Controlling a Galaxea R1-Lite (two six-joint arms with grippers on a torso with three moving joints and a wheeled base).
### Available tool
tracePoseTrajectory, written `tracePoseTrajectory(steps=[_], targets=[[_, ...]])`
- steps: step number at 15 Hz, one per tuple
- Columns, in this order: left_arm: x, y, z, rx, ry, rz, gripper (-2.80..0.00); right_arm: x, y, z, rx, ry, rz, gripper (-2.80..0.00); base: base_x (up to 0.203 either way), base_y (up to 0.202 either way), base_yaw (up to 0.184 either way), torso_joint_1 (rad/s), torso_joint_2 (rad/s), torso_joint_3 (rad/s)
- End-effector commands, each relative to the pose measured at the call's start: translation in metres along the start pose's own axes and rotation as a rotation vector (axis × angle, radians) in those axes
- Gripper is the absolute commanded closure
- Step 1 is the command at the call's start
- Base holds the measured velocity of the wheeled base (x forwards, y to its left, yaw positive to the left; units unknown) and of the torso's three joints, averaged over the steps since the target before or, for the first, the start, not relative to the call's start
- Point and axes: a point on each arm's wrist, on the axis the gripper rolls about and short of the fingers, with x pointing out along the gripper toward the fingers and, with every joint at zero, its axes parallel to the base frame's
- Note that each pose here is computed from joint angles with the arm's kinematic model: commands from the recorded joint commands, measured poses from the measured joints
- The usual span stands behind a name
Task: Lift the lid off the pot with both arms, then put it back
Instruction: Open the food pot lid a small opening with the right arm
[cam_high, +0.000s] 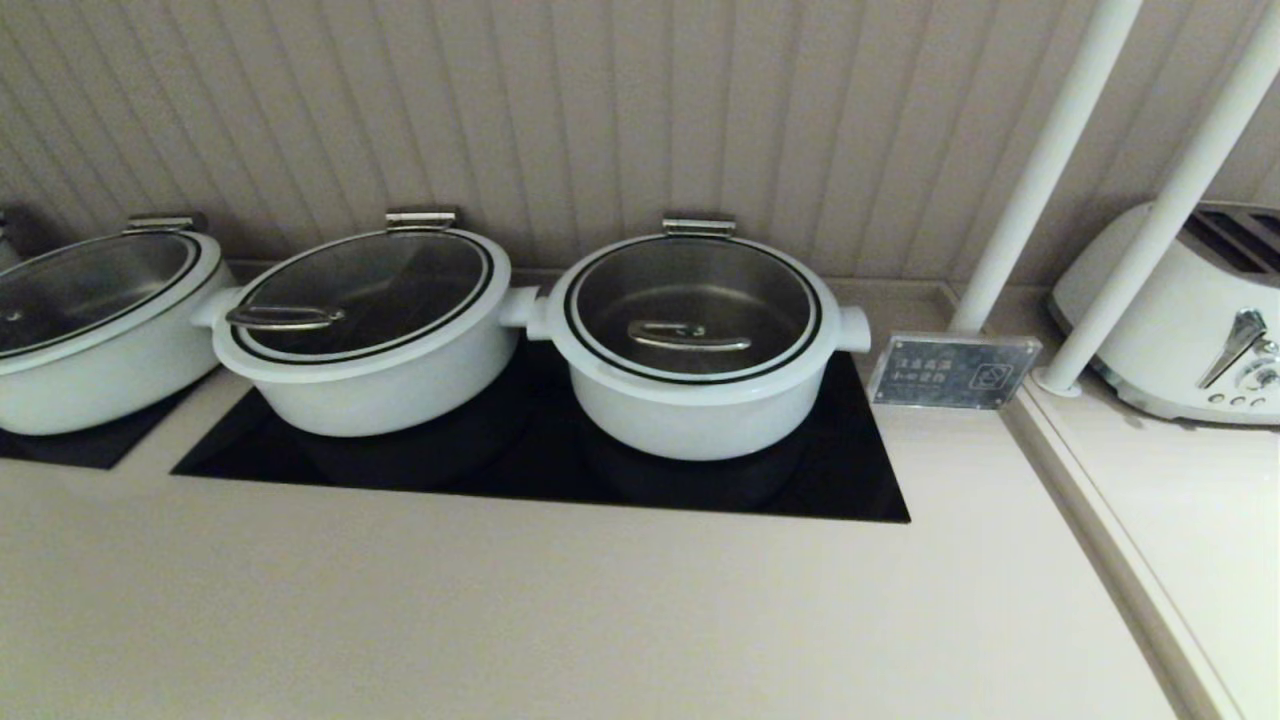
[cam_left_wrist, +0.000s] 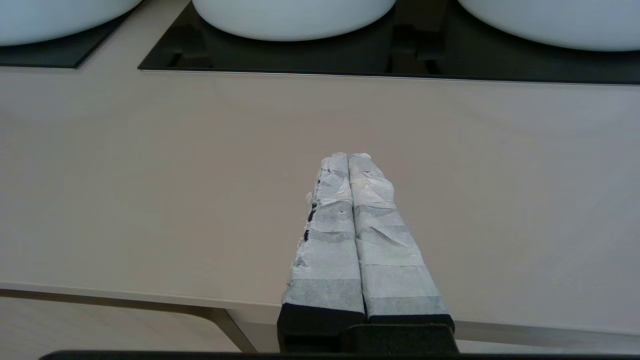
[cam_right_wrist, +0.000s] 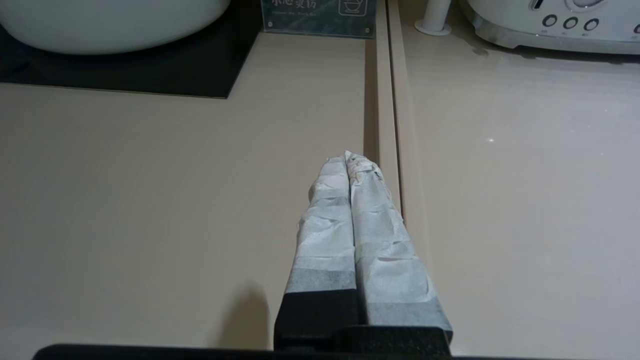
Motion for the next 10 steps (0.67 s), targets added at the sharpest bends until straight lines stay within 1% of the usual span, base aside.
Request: tracePoseTrajectory(steps=[1,10], targets=[[0.0000,0.0000,0.0000,0.000,-0.001,0.001,0.00,0.0000,0.0000,0.0000,0.003,0.000,-0.001,0.00,0.000,0.000,0.000,0.000,0.00,0.000],[0.0000,0.0000,0.0002,0.002,-0.002,0.000,0.00,0.0000,0.0000,0.0000,-0.003,0.000,0.001,0.00,0.000,0.000,0.000,0.000,0.00,0.000]])
